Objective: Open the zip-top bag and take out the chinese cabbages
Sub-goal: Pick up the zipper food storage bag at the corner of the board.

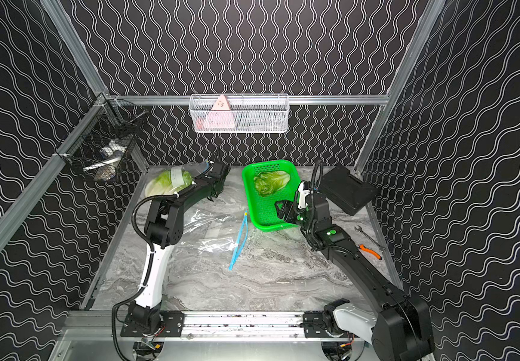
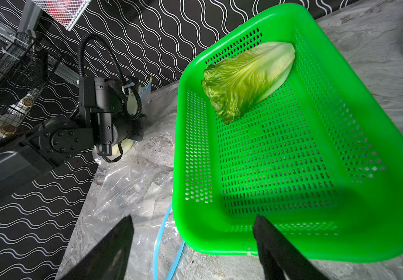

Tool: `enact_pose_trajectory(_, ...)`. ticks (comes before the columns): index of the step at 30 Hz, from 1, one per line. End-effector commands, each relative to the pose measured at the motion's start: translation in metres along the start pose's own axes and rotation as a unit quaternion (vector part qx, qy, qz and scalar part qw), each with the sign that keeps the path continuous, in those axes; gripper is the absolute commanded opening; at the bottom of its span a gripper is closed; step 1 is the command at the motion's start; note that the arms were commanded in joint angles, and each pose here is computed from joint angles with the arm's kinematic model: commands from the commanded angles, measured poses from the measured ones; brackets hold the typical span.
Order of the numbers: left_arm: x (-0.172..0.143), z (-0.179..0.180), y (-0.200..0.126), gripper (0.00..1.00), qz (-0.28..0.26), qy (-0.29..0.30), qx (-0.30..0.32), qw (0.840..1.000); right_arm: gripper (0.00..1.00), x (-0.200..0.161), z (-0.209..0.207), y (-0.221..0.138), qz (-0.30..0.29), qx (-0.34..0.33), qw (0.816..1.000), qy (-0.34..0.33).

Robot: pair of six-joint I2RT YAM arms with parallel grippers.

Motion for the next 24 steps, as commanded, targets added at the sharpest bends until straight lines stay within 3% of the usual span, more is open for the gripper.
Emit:
enact_pose_trajectory(1,0.007,0.018,-0.023,0.00,-0.003,-0.043,-0.015,0.999,0.81,0.004,0.004,-0.001,-0.007,0.009,1.000,0.000)
enact_pose_trajectory(11,0.019,0.075,-0.113,0.00,-0.026,-0.130,-0.106,0.985,0.81,0.002,0.017,0.000,0.005,0.048,0.999,-0.003)
enact_pose_trajectory(14,0.040,0.100,-0.130,0.00,-0.044,-0.156,-0.121,0.979,0.81,-0.003,0.021,0.003,0.015,0.062,0.998,-0.005)
enact_pose_trajectory(19,0.076,0.136,-0.138,0.00,-0.088,-0.176,-0.091,0.976,0.81,-0.008,0.027,0.005,0.031,0.080,0.996,-0.011)
enact_pose_trajectory(24,0.118,0.176,-0.162,0.00,-0.161,-0.230,-0.090,0.956,0.81,-0.016,0.035,0.007,0.062,0.105,0.992,-0.022)
Point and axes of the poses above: each gripper's point midway between its finger pads, its own y axis out along the fingers, its own z axis along the line the jaws close on, x = y × z, the point moved 1 cm from there along -y, back along the fingers, and after that the axes turned 15 degrees about -y, right-handed, at the moved point
